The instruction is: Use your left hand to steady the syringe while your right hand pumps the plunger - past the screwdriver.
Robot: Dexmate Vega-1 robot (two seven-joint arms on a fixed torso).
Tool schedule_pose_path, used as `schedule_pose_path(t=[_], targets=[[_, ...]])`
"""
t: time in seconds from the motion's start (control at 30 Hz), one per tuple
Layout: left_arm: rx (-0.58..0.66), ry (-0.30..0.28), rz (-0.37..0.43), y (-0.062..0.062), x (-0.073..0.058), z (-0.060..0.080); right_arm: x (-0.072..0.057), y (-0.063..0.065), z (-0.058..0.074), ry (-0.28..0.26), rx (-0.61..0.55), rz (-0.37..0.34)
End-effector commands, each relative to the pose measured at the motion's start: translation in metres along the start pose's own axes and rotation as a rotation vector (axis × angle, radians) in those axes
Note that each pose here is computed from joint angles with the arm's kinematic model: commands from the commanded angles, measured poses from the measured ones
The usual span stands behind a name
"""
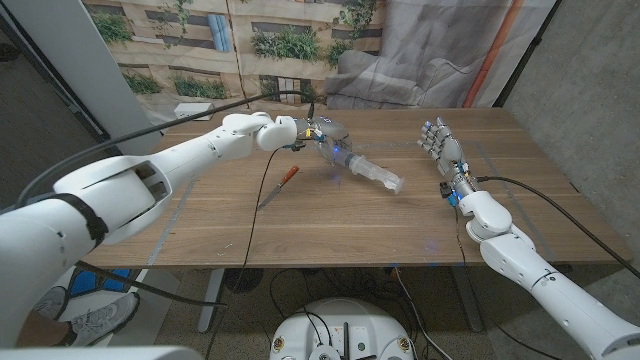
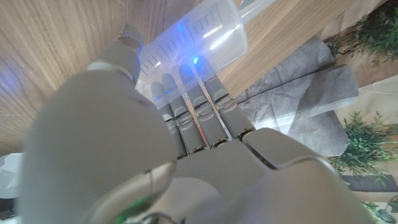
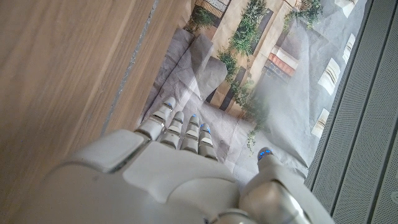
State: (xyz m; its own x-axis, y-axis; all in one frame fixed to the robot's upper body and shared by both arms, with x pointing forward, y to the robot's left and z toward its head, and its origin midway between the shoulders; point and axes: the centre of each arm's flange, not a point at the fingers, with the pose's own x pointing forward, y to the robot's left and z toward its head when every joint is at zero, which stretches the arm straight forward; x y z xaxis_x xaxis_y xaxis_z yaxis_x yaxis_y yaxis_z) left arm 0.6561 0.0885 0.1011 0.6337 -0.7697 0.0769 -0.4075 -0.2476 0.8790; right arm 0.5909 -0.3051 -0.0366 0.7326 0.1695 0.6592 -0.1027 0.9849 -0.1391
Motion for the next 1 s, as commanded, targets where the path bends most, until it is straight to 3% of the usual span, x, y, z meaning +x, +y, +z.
schedule_pose_path(t=[0.03, 0.33, 1.0], targets=[[-0.091, 0.115, 0.032, 0.01, -0.021, 0.011, -0.019, -0.005, 0.023, -0.02, -0.068, -0.013], [-0.148, 0.182, 0.063, 0.018, -0.031, 0.025, -0.033, -0.01, 0.039, -0.043, -0.132, -0.045], [-0.294, 0.329, 0.206, 0.01, -0.037, 0.047, -0.069, -0.013, 0.063, -0.037, -0.244, -0.146]])
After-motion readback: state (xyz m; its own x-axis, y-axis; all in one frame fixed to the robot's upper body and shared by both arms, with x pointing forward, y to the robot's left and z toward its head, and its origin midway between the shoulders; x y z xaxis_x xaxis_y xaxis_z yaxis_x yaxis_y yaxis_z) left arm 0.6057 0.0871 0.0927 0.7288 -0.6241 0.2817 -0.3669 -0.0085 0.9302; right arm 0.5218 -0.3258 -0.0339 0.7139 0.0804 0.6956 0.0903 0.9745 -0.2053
